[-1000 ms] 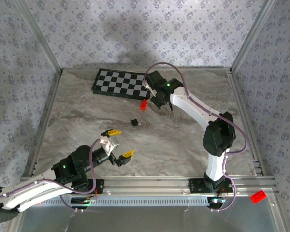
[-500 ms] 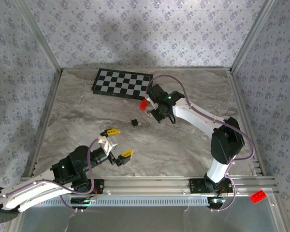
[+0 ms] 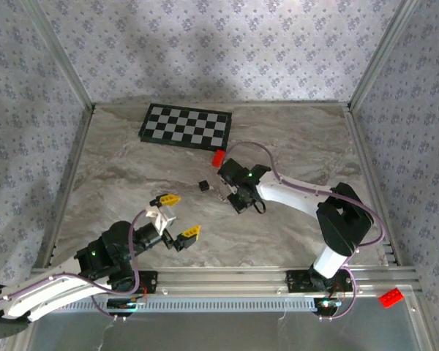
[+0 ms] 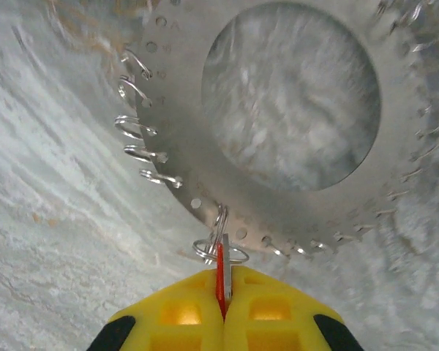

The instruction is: Put the keys on the keyring

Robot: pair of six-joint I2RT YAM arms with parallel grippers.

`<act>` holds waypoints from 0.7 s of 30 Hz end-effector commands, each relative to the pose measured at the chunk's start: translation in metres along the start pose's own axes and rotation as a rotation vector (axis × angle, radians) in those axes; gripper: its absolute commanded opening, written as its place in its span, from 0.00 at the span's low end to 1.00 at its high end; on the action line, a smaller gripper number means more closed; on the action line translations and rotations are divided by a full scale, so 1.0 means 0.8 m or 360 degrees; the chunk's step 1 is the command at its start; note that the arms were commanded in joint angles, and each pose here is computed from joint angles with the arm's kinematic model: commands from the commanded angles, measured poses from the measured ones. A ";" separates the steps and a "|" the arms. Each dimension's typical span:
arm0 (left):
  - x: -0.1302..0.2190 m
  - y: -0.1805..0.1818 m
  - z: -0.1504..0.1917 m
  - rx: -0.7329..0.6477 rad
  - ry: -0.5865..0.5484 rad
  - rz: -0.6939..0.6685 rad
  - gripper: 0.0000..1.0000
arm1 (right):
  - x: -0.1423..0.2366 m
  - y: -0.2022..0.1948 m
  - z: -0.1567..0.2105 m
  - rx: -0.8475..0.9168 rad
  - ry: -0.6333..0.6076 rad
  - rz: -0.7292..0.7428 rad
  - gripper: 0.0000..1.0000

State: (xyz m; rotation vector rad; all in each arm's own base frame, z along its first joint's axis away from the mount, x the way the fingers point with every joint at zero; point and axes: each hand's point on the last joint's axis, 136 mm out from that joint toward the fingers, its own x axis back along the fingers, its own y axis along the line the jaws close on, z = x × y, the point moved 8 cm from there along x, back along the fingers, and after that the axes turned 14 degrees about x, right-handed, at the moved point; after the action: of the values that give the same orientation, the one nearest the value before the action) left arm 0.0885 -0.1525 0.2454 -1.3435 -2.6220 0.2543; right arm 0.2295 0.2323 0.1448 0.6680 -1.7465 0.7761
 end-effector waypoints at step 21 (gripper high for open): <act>0.011 0.001 -0.017 0.0055 -0.0095 -0.0016 0.99 | -0.042 0.069 0.074 -0.0230 0.0037 -0.0195 0.00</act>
State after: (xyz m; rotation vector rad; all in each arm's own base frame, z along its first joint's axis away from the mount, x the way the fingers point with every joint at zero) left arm 0.0873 -0.1470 0.2499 -1.3350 -2.6394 0.3090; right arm 0.1726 0.2242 0.1000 0.6605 -1.7331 0.6232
